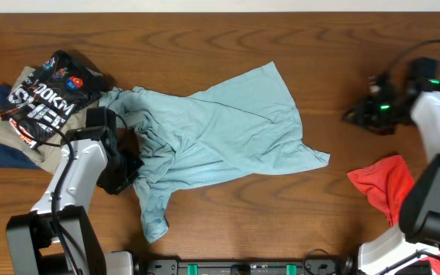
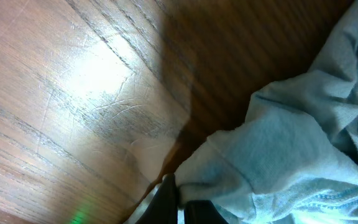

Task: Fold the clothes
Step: 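Grasp the light-blue shirt's right corner with the right gripper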

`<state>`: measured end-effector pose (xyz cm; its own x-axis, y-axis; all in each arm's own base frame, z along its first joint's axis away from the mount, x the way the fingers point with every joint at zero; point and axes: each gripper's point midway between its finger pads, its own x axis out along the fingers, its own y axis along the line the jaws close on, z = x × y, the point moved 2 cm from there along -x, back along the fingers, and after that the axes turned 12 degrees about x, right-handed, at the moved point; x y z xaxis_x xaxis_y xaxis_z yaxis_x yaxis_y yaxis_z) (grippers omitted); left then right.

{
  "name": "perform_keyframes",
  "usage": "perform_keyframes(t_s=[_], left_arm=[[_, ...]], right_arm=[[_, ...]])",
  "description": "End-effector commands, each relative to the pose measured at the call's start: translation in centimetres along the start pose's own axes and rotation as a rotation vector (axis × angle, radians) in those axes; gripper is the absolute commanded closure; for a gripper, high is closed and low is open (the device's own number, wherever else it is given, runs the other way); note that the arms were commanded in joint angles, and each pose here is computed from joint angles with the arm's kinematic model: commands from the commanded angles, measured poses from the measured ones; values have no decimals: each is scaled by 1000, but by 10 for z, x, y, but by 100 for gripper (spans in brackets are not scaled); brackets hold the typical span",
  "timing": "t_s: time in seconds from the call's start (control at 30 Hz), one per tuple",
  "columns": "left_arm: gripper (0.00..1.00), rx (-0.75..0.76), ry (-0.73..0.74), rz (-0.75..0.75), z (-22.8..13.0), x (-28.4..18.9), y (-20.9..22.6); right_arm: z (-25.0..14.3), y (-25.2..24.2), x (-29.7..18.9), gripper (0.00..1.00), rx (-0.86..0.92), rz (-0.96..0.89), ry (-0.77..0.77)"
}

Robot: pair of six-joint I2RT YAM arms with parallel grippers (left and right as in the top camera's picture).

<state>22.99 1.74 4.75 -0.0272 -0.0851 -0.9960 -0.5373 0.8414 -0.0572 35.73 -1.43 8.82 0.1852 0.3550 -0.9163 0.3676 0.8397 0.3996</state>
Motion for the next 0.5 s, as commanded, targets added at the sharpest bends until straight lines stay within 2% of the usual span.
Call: perform_keyframes(t_s=[0.0,0.2,0.33,0.47], left_arm=[[94,8,6,0,-2,1,0],[94,12,7,1,-2,1,0],[94,12,6,0,-2,1,0],[94,12,6,0,-2,1,0]], right_arm=[[-30,3,27,47,-114,-130,89],[-71,5,57,45,-227,-278,162],[-84,7,71,47,-239,-287,169],[-104,5,81,65,-236,-280,218]])
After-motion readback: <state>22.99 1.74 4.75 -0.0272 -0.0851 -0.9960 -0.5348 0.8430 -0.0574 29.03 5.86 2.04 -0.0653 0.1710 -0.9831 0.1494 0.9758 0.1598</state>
